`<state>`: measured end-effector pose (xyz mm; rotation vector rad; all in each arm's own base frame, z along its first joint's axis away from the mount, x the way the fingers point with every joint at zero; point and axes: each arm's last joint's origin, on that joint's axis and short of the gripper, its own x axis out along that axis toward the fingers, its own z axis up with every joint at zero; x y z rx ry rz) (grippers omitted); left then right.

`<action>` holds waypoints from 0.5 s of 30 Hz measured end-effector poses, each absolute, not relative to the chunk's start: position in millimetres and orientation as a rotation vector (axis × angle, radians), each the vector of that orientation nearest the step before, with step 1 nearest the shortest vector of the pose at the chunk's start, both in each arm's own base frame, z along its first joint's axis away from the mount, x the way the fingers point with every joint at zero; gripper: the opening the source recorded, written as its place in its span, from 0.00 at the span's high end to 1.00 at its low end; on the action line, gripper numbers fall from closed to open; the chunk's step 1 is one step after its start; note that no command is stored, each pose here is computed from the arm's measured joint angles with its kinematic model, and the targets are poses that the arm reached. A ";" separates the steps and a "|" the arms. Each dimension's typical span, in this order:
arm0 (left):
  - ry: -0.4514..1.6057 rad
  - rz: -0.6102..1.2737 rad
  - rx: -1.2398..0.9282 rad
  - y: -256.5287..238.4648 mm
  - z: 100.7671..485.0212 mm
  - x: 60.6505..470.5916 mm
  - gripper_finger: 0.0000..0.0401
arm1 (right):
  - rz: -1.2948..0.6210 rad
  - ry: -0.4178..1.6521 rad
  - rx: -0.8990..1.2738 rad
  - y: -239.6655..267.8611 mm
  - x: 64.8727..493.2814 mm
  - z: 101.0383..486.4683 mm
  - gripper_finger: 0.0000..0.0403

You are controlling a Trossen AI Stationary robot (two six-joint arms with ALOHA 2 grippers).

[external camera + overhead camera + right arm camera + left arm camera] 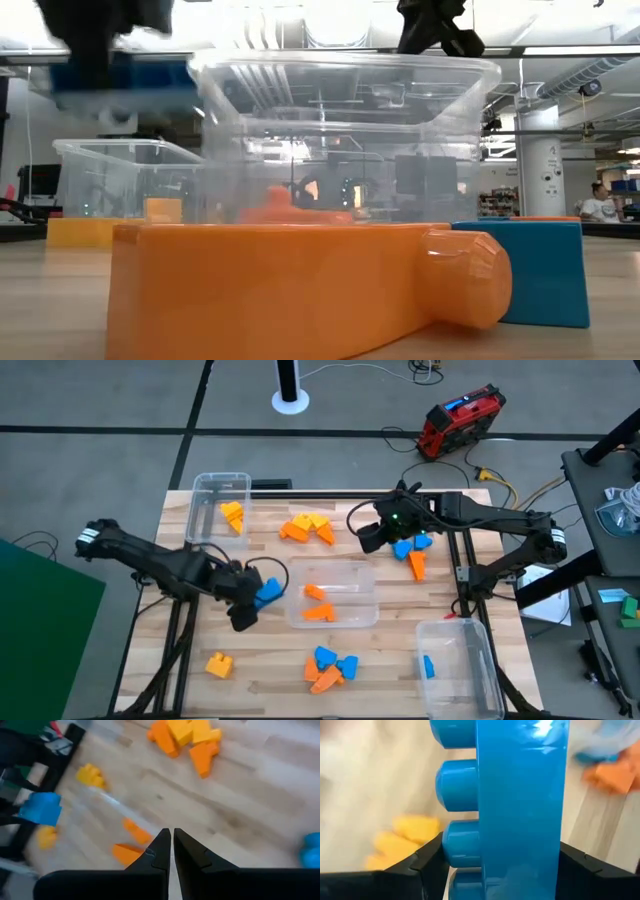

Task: Sort blocks
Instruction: Put the blue game piece into the bottom right transparent bin

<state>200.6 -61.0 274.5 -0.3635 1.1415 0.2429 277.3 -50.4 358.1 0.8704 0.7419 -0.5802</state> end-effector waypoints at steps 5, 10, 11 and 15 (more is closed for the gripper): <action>1.013 0.276 -0.214 -58.7 313.1 208.0 0.39 | -0.514 0.709 0.977 -48.3 281.7 361.5 0.97; 1.043 0.301 -0.161 -57.4 323.7 211.4 0.39 | -0.489 0.669 0.992 -47.6 285.1 364.5 0.97; 1.051 0.304 -0.154 -57.7 324.2 212.2 0.39 | -0.489 0.660 1.002 -47.8 285.5 365.0 0.97; 1.064 0.303 -0.142 -59.3 327.0 216.9 0.39 | -0.468 0.635 1.021 -47.2 287.7 367.1 0.97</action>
